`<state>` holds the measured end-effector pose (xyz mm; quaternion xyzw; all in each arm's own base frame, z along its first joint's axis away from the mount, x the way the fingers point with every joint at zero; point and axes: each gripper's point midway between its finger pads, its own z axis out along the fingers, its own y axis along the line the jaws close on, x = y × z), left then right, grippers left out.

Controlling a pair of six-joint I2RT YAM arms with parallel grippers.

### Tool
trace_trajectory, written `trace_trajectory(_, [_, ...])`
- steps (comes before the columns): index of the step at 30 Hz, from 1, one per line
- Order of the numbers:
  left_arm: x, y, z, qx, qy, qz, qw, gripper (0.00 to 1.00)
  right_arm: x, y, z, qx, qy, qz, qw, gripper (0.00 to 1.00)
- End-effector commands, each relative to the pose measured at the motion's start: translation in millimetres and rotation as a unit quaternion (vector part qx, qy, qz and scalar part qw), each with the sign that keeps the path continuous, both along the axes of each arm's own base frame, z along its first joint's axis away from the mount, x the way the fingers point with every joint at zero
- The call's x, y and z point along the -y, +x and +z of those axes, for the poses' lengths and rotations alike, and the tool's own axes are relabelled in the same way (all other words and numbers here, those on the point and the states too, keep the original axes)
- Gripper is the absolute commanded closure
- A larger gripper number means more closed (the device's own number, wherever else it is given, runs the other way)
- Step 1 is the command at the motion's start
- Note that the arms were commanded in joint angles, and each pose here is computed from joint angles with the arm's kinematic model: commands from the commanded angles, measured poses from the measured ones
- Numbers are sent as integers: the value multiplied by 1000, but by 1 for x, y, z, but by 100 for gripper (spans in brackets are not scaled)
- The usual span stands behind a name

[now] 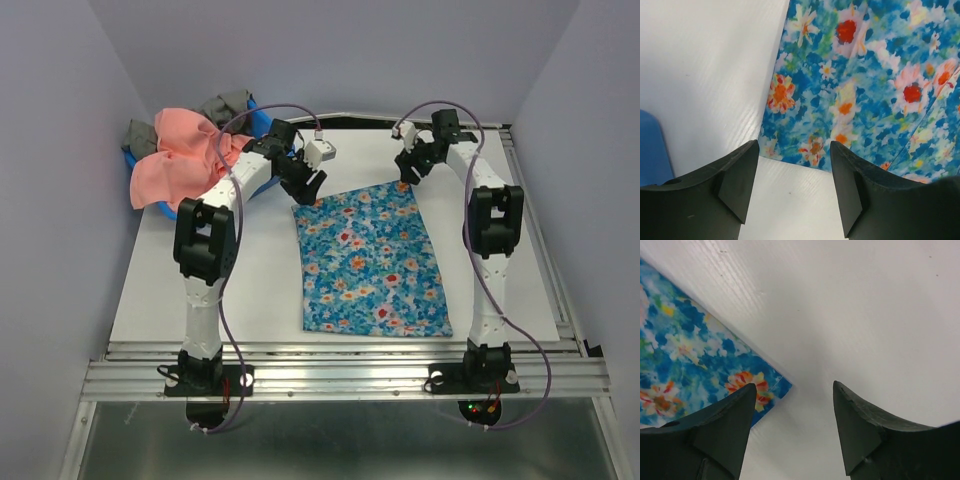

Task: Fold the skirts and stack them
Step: Fold the skirt

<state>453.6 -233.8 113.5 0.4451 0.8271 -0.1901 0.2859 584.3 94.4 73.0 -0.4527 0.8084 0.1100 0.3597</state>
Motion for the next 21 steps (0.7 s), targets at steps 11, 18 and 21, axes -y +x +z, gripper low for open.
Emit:
trace_trajectory(11, [-15,25,-15,-9,32,51,998,30,1,-1,-41,25,-48,96,994,44])
trace_trajectory(18, [-23,25,-37,-27,67,38,997,31,2,-29,-51,-4,-58,129,990,62])
trace_trajectory(21, [-26,21,-45,-36,77,28,996,31,3,-38,-52,-12,-62,139,988,69])
